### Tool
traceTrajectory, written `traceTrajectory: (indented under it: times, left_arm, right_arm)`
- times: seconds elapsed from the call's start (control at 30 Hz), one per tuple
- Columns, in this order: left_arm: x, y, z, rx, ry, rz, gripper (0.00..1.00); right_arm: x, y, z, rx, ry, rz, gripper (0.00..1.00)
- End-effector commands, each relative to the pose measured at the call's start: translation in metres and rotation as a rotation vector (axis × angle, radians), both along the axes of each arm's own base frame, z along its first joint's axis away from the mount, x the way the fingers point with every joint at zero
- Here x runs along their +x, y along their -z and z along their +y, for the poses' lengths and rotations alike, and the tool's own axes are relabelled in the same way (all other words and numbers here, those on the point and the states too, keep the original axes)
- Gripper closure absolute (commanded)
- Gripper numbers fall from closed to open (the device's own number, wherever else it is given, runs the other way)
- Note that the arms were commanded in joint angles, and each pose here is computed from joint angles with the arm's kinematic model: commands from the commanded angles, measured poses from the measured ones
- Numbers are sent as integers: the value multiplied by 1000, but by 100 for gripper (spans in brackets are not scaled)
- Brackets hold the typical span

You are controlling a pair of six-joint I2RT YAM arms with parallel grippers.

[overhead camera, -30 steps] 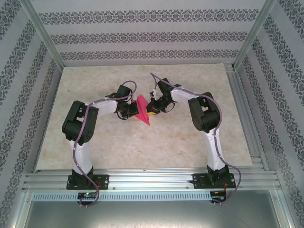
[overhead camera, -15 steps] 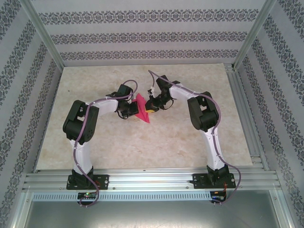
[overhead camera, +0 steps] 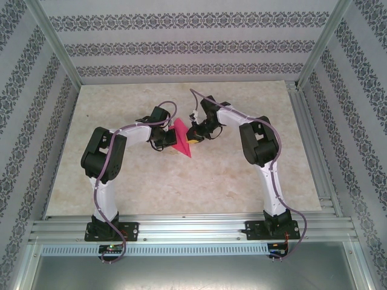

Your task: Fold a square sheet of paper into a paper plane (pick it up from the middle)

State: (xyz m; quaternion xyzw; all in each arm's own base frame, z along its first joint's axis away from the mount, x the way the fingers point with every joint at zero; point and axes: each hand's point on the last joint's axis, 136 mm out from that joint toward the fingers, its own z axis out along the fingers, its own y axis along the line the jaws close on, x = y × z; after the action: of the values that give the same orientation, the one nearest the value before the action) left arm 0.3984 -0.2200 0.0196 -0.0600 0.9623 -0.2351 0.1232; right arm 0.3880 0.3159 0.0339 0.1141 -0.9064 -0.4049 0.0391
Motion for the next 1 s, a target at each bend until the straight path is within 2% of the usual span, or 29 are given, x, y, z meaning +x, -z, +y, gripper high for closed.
traceTrajectory:
  times: [0.0,0.07,0.13,0.2,0.27,0.3,0.63,0.77,0.9,0.97]
  left_arm:
    - [-1,-9,-2,-17,11,-18,82]
    - [2,-30,-7,-58,13,-61,79]
    - [1,-44,-6,-78,2,-91,70]
    - [-6,-52,-5,-89,-4,-107,69]
    - [-18,-58,-7,-98,1,-114,61]
    - [-24,-58,-8,-85,8,-115,60]
    - [-76,-44,-35,52,93,-118,63]
    - [-78,-33,-52,21,75,-134,62]
    - [-72,-22,-55,93,62,-133,60]
    - [-67,-21,-59,85,54,-144,60]
  right_arm:
    - [7,-22,-3,40,73,-52,96]
    - [8,-26,-3,71,118,-61,96]
    - [10,-28,-2,91,154,-63,96]
    - [15,-32,-2,117,199,-69,96]
    - [18,-38,-1,144,232,-79,96]
    - [18,-39,0,148,236,-80,96]
    - [11,-25,3,105,200,-56,95]
    - [11,-23,3,108,200,-55,95]
    - [11,-23,4,114,202,-55,95]
    - [11,-22,4,113,203,-54,95]
